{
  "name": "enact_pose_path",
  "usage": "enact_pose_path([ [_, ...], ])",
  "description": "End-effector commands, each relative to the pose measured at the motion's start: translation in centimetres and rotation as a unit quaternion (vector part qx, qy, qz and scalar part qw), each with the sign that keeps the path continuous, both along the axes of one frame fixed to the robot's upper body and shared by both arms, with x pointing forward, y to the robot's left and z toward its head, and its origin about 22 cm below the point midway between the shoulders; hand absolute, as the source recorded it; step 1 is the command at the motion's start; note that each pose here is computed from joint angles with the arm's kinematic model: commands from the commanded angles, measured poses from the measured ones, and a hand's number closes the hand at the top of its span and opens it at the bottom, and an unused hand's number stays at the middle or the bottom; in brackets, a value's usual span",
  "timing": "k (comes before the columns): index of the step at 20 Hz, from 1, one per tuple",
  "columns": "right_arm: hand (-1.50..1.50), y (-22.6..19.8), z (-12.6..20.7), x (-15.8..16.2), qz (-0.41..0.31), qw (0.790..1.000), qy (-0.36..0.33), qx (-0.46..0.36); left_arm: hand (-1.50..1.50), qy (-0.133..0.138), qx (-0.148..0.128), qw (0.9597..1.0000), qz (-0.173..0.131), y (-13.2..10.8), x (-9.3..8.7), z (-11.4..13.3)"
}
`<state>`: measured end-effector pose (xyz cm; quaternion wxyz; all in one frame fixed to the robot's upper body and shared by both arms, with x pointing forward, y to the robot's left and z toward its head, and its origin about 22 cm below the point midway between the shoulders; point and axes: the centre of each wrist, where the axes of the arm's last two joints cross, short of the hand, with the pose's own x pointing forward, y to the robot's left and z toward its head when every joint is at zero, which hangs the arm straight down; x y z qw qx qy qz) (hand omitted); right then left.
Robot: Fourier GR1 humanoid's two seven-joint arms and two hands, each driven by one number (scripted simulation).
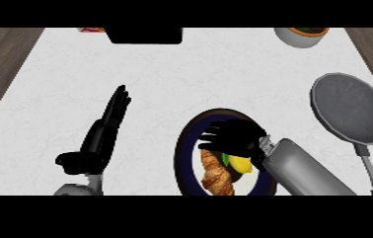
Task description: Pick the lemon from the plate and place it in the pan
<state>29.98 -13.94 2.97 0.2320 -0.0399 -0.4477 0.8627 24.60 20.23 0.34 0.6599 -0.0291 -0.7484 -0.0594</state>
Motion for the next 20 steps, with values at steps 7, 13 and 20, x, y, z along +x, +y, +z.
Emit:
enact_pose_path([
  [7,1.5,-0.9,-3.4,1.7,0.05,0.996,-0.016,-0.076,0.0,0.004,-0.002,1.0,-0.006,-0.8,-0.4,1.4],
  [13,1.5,0.2,-5.9,0.4,0.078,0.995,-0.043,-0.053,0.0,0.0,0.006,1.0,0.003,0.3,-0.1,1.2],
  [20,1.5,0.8,-1.9,2.6,0.088,0.992,-0.082,0.023,0.0,-0.007,-0.005,0.9999,0.007,-0.3,1.8,1.4],
])
